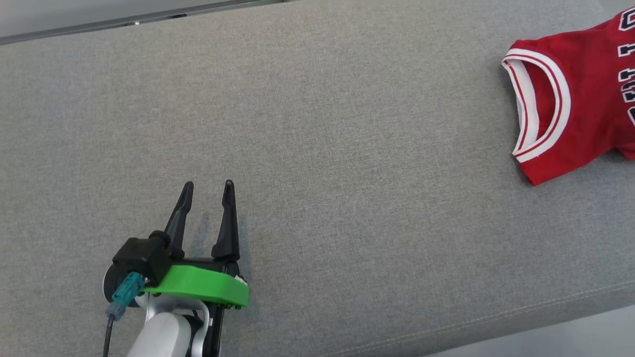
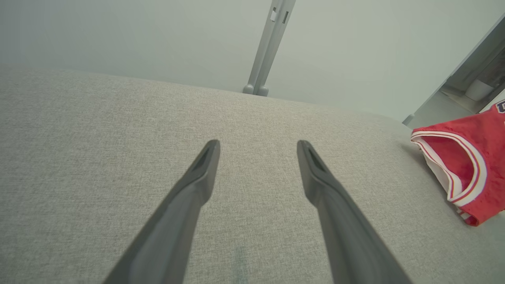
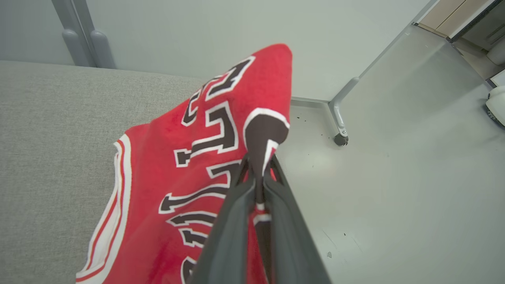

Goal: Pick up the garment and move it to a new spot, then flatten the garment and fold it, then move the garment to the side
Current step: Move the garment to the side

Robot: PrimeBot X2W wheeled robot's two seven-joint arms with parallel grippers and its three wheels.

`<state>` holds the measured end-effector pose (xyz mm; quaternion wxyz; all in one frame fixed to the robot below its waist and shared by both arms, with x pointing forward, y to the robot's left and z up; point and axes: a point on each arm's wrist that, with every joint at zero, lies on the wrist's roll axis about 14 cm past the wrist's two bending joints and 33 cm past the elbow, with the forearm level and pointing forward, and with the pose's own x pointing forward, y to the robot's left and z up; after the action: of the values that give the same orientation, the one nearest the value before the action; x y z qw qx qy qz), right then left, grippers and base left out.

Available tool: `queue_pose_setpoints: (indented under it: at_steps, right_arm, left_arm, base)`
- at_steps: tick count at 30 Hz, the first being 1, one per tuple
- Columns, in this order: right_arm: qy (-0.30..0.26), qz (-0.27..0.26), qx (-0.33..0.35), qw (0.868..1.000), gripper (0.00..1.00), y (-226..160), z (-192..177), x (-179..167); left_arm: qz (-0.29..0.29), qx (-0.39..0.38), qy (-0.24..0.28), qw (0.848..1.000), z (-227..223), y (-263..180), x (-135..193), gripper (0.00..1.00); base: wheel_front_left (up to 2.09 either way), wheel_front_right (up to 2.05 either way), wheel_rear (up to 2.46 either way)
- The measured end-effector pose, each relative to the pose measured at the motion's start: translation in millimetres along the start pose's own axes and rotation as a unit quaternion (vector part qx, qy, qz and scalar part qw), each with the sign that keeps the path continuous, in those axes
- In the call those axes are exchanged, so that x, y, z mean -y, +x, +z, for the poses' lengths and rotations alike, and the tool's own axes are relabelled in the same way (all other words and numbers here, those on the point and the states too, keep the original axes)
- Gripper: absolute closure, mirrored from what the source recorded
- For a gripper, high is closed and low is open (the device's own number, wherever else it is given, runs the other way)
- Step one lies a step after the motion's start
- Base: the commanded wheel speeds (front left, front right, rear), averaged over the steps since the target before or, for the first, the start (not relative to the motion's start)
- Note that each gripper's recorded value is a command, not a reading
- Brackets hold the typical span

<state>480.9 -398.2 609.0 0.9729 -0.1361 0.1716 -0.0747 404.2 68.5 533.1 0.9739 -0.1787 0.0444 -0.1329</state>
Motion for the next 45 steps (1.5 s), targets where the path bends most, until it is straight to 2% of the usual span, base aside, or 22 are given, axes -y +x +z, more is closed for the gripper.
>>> queue_pose_setpoints:
  at_steps: [6,13,24,28,30,31,32,45]
  right_arm:
    - [-0.041,-0.027,-0.022,0.999,1.00,17.3,-21.6,13.0]
    - [-0.055,-0.061,-0.045,0.996,1.00,34.9,-44.4,26.0]
    - [-0.098,-0.068,-0.067,0.991,1.00,53.2,-66.2,26.8]
    - [-0.102,-0.085,-0.079,0.988,1.00,53.2,-71.4,39.9]
    - [-0.099,-0.092,-0.086,0.987,0.67,53.0,-75.6,43.6]
    - [-0.100,-0.093,-0.083,0.987,0.13,53.5,-75.7,44.1]
    - [-0.103,-0.094,-0.084,0.987,0.00,53.7,-76.7,44.5]
    - [-0.104,-0.085,-0.084,0.987,0.00,52.1,-88.8,27.5]
  left_arm:
    - [-0.004,-0.012,0.010,1.000,-4.9,9.4,-5.4,0.00]
    - [-0.002,-0.026,0.018,1.000,-12.4,16.8,-13.9,0.00]
    - [0.009,-0.050,0.025,0.998,-26.5,19.9,-27.5,0.00]
    - [0.014,-0.054,0.028,0.998,-29.1,20.7,-33.0,0.00]
    - [0.016,-0.056,0.030,0.998,-30.1,21.1,-36.0,0.00]
    - [0.017,-0.056,0.030,0.998,-30.4,21.5,-36.8,0.00]
    - [0.017,-0.056,0.030,0.998,-30.9,21.7,-37.1,0.00]
    - [0.010,-0.062,0.035,0.997,-33.8,24.8,-34.4,0.00]
  base:
    - [0.00,0.00,0.00]
    - [0.00,0.00,0.00]
    - [0.00,0.00,0.00]
    - [0.00,0.00,0.00]
    - [0.00,0.00,0.00]
    - [0.00,0.00,0.00]
    - [0.00,0.00,0.00]
    - [0.00,0.00,0.00]
